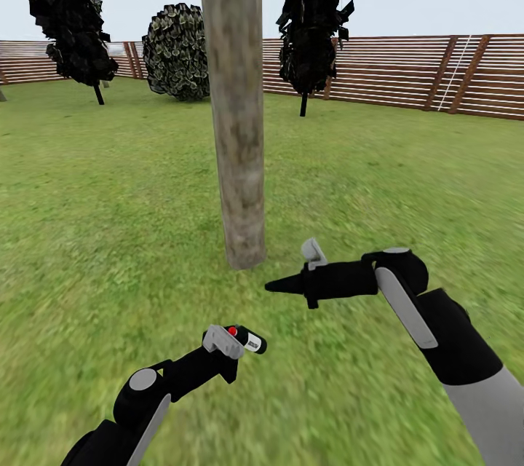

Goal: In the garden, pick up the pesticide atomizer on the floor and spray pesticide onto both trees until each tree trunk is fully covered.

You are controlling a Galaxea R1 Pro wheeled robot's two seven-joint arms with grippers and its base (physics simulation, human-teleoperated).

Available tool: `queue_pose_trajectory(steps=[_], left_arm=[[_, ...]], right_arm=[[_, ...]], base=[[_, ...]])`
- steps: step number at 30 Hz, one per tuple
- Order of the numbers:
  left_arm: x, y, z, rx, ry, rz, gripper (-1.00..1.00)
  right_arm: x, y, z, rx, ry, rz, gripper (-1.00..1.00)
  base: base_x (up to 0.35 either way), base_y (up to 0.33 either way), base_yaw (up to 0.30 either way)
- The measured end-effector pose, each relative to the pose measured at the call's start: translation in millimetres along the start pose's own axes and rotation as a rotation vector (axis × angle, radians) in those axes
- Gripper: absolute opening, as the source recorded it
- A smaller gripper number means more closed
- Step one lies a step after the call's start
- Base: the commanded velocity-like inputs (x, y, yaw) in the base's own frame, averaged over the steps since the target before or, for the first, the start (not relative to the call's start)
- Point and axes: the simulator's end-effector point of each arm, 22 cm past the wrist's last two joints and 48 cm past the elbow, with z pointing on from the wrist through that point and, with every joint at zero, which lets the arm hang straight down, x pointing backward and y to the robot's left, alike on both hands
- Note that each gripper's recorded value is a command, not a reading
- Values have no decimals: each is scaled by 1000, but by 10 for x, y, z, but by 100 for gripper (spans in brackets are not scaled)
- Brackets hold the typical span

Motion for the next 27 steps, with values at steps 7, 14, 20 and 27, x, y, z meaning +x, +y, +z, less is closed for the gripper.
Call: queue_pose_trajectory(steps=[7,14,20,27], left_arm=[[8,-50,16,11,3,4,-100],[19,-106,32,23,7,8,-100],[19,-114,35,25,7,10,-100],[22,-113,36,25,8,9,-100]], right_arm=[[129,1,38,-7,11,25,-100],[173,-67,11,6,14,42,-100],[263,-225,13,30,27,83,-100],[356,-362,24,78,56,82,-100]], base=[[0,0,0],[0,0,0],[0,0,0],[0,0,0]])
